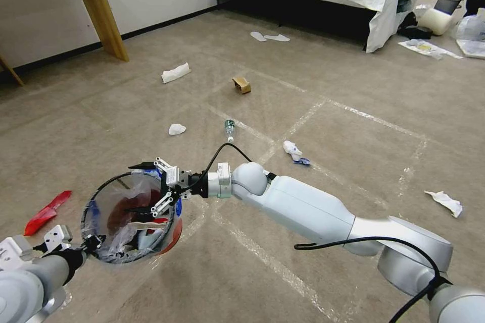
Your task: Pick up the trash bin and place the garbage on the floor into it.
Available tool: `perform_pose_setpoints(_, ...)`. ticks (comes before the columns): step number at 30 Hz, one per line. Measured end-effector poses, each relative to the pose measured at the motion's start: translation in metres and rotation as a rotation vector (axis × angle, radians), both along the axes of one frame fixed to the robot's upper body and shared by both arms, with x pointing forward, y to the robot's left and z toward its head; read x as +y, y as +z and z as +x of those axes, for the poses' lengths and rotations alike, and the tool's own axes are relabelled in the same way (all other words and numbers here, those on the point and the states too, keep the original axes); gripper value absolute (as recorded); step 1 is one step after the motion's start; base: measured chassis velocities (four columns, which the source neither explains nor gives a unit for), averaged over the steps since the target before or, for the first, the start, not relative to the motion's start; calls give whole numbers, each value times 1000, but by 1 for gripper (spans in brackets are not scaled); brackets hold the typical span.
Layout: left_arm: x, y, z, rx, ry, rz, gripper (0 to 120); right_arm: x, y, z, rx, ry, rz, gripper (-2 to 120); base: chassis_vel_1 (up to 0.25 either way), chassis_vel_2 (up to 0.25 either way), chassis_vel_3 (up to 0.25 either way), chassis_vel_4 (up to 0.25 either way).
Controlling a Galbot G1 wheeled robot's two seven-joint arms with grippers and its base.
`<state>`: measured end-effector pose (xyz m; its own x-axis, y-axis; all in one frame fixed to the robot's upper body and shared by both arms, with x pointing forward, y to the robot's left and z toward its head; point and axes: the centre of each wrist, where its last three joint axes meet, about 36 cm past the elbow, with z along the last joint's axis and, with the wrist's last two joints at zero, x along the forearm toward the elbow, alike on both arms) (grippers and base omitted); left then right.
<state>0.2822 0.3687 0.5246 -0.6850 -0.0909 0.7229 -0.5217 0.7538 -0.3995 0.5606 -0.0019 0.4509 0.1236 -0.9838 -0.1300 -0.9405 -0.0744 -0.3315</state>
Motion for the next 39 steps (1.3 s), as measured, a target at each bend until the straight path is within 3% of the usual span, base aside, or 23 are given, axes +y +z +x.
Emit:
perform_pose_setpoints(7, 3, -1, 1, 11, 7, 3, 0, -22, 15, 6, 87, -135, 163, 100, 0, 0, 0, 0)
perform_pose_setpoints(9, 5, -2, 3, 14, 7, 5, 0, -57, 25, 15, 115, -278, 268, 100, 0, 0, 0, 0)
perform_pose_setpoints(12, 5, -3, 4, 14, 6, 3, 0, -76, 28, 19, 121, -348, 304, 100, 0, 0, 0, 0)
perform_pose_setpoints(15, 6, -4, 6, 16, 2, -1, 0, -134, 24, 16, 141, -607, 380, 100, 0, 0, 0, 0)
perform_pose_setpoints(19, 6, -5, 3, 22, 7, -1, 0, -153, 17, 12, 144, -714, 403, 100, 0, 0, 0, 0)
perform_pose_setpoints(21, 5, -2, -1, 19, 15, 2, 0, -178, 10, 2, 144, -845, 432, 100, 0, 0, 0, 0)
perform_pose_setpoints(26, 5, 0, -4, 27, 22, 6, 0, -200, 11, -8, 122, -949, 450, 100, 0, 0, 0, 0)
perform_pose_setpoints(29, 5, 1, -4, 60, 23, 3, 0, -227, 6, -22, 118, -1078, 442, 100, 0, 0, 0, 0)
perform_pose_setpoints(32, 6, 2, -3, 77, 25, 0, 0, -237, 1, -30, 130, -1127, 437, 100, 0, 0, 0, 0)
perform_pose_setpoints(34, 8, 5, -3, 94, 26, -5, 0, -253, -2, -55, 189, -1177, 428, 100, 0, 0, 0, 0)
perform_pose_setpoints(39, 10, 9, -1, 104, 26, -8, 0, -264, -7, -80, 212, -1215, 437, 100, 0, 0, 0, 0)
